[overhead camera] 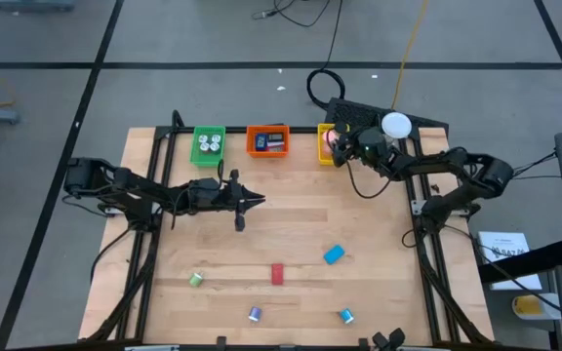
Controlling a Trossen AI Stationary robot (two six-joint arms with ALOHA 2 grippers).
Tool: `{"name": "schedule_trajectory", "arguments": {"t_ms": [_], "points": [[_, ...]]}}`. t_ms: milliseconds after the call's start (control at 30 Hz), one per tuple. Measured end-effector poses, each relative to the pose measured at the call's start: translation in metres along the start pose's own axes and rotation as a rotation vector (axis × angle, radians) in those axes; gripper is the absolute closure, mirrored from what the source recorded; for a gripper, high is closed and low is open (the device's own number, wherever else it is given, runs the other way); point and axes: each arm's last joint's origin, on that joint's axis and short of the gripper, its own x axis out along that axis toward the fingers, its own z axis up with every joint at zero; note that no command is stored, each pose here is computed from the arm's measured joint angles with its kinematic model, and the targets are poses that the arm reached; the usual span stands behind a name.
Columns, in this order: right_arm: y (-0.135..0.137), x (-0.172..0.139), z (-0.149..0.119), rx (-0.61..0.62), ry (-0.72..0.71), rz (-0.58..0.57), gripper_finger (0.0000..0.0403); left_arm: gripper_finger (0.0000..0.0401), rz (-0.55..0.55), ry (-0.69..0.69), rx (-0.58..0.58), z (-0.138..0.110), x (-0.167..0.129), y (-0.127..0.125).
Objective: Pick & Place Office items
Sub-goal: Put the blue hourglass into the yellow bin
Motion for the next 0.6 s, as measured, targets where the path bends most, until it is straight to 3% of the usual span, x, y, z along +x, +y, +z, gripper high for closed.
{"name": "schedule_trajectory", "arguments": {"t_ms": [233, 600], "points": [[0.0002, 0.0016, -0.0001, -0.010, -0.011, -0.003, 0.0156, 0.0352, 0.000, 0.000, 0.000, 0.0000, 0.0000, 0.0000], [-0.0002, 0.0015, 0.0042, -0.004, -0.055, -0.025, 0.0141, 0.0352, 0.000, 0.000, 0.000, 0.0000, 0.0000, 0.0000]]}}
